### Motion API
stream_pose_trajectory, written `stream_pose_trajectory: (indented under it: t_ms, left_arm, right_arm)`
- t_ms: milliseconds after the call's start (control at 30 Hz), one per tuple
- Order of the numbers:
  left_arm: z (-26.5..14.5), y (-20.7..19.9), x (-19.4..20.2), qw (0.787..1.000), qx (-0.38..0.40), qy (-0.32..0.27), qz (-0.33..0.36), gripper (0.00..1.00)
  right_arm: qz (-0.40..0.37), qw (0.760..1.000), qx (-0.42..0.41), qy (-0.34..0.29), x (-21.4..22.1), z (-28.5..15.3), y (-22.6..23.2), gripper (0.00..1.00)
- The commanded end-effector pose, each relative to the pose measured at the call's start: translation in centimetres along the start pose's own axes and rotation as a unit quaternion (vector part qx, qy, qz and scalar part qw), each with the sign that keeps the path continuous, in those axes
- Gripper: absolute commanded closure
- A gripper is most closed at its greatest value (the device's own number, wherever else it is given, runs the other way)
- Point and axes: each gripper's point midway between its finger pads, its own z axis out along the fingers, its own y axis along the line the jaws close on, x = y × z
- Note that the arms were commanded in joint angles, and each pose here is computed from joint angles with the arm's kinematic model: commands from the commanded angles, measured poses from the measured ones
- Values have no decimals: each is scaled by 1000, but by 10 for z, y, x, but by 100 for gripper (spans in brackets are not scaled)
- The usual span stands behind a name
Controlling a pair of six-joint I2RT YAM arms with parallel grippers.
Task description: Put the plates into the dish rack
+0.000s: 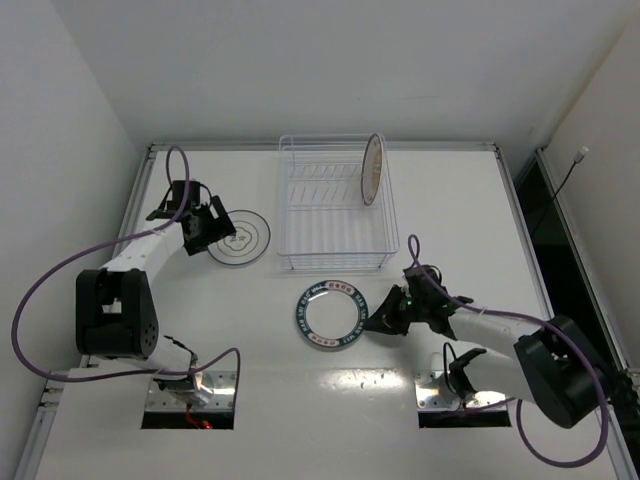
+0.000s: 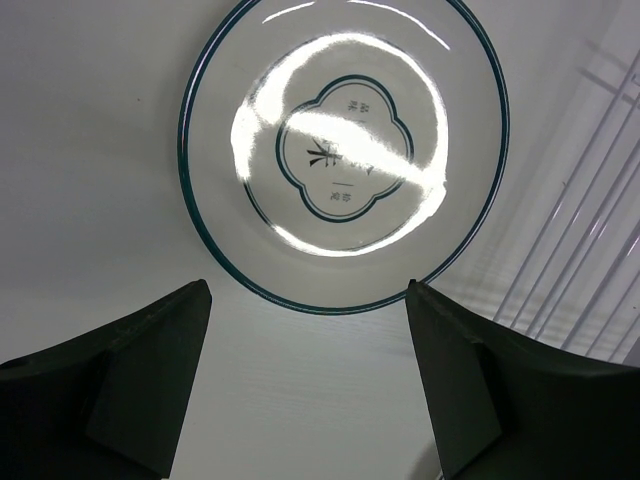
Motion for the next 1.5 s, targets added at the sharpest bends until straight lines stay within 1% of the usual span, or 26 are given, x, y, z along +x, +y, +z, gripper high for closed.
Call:
stream_pose_trajectory:
  t_ms: [0, 33, 100, 133, 200, 267, 300, 333, 367, 400, 467, 867, 1000, 1067, 1133, 1267, 1367, 1467]
  left_arm:
    - [-16, -6, -16, 999, 13, -33, 1, 24]
    - [-15, -2, -13, 999, 6, -31, 0, 24]
    - [-15, -2, -13, 999, 6, -31, 0, 24]
    - [-17, -2, -13, 999, 6, -31, 0, 24]
    - [-17, -2, -13, 999, 6, -31, 0, 24]
    - [-17, -2, -13, 999, 6, -31, 0, 24]
    - [-20, -3, -14, 999, 9, -35, 0, 24]
    - [-20, -2, -15, 999, 5, -37, 0, 24]
    - [-20, -2, -15, 999, 5, -37, 0, 24]
    - [-20, -2, -15, 999, 5, -37, 0, 24]
    - [-22, -1, -17, 999, 3, -44, 0, 24]
    - [-22, -1, -17, 999, 3, -44, 0, 24]
    - [-17, 2, -11, 1000, -5, -29, 0, 24]
    - [-15, 3, -10, 1000, -9, -23, 0, 24]
    - [-15, 3, -10, 1000, -9, -23, 0, 24]
    - [-15, 5, -12, 999, -17, -27, -5, 24]
    - [-13, 7, -8, 1000, -19, -23, -5, 24]
    - [-11, 9, -4, 1000, -24, -15, -9, 24]
  right_arm:
    - [-30, 999, -30, -27, -10, -6, 27, 100]
    - [-27, 999, -21, -30, -9, -9, 23, 100]
    - [-56, 997, -14, -44, -11, -17, 31, 100]
    - [-82, 996, -10, -44, -7, -28, 40, 100]
    - [-104, 993, -4, -62, -9, -43, 53, 100]
    - [-113, 992, 17, -62, -1, -54, 47, 100]
    - [-123, 990, -4, -75, 0, -66, 59, 100]
    - [-128, 989, -7, -78, 2, -71, 62, 100]
    - [-124, 989, 11, -81, 2, -76, 55, 100]
    - [-130, 988, 9, -87, 1, -82, 59, 100]
    - [-129, 988, 15, -84, 3, -84, 55, 100]
    - [-129, 988, 24, -76, 2, -71, 51, 100]
    - [-129, 989, 19, -67, 1, -59, 52, 100]
    - [-124, 990, 35, -54, 2, -49, 42, 100]
    - [-125, 991, 27, -46, 3, -42, 44, 100]
    - [-104, 994, 23, -31, 5, -25, 39, 100]
    - [-73, 997, 27, -30, 5, -17, 33, 100]
    - [-58, 998, 26, -26, 6, -8, 33, 100]
